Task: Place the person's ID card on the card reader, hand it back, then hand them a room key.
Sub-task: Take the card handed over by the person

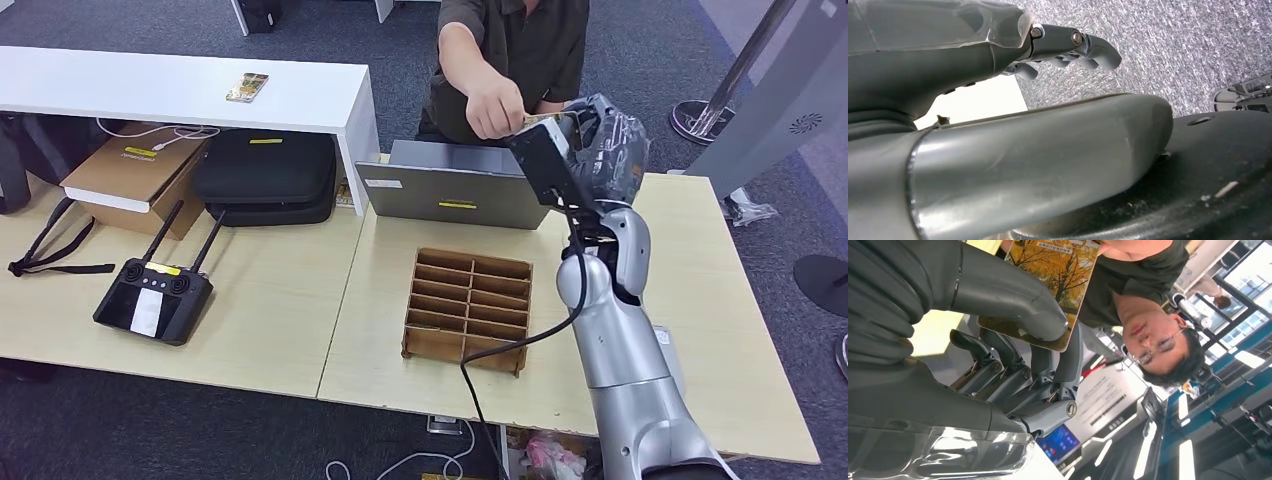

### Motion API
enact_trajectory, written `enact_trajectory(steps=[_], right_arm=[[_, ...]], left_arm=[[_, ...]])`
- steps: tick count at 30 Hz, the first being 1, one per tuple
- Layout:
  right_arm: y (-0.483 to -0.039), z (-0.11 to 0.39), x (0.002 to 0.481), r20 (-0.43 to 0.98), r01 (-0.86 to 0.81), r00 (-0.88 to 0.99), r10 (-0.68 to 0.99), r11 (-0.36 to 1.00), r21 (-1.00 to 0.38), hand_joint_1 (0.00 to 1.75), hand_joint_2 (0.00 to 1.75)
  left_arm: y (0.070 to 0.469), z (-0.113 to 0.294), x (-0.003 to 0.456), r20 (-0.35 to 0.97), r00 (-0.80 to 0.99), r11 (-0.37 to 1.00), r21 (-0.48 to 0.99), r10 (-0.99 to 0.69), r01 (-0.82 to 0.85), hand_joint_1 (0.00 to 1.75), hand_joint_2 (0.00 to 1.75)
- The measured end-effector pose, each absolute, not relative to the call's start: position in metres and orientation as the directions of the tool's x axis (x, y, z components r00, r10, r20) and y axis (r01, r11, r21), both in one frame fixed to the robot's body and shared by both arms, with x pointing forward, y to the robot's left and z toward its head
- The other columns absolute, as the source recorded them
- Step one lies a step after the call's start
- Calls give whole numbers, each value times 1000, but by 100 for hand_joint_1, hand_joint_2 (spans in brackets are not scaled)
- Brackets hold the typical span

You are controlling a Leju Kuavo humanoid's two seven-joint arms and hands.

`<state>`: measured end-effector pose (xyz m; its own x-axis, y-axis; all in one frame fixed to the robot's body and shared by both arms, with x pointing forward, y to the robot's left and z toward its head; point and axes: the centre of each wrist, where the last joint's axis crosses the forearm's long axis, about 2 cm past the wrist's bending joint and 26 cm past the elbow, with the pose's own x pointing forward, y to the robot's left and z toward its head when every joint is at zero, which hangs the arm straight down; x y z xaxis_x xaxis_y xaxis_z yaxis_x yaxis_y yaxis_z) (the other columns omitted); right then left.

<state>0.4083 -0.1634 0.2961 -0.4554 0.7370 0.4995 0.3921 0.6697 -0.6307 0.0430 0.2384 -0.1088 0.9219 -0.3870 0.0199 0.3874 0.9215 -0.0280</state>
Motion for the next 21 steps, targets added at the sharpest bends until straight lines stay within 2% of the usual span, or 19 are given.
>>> enact_trajectory(steps=[5,8,13,21], right_arm=[[-174,292,415,744,122,-428,512,849,-514,175,175],[-182,289,420,828,38,-396,396,908,-417,175,175],[-189,290,427,870,13,-368,328,938,-348,175,175],[-193,288,432,876,18,-355,327,939,-343,175,175]], left_arm=[[239,-109,43,18,922,921,-32,-388,388,0,0],[240,-109,43,16,922,922,-31,-387,387,0,0],[240,-109,42,15,926,926,-25,-377,378,0,0],[239,-109,42,16,929,929,-17,-369,370,0,0]])
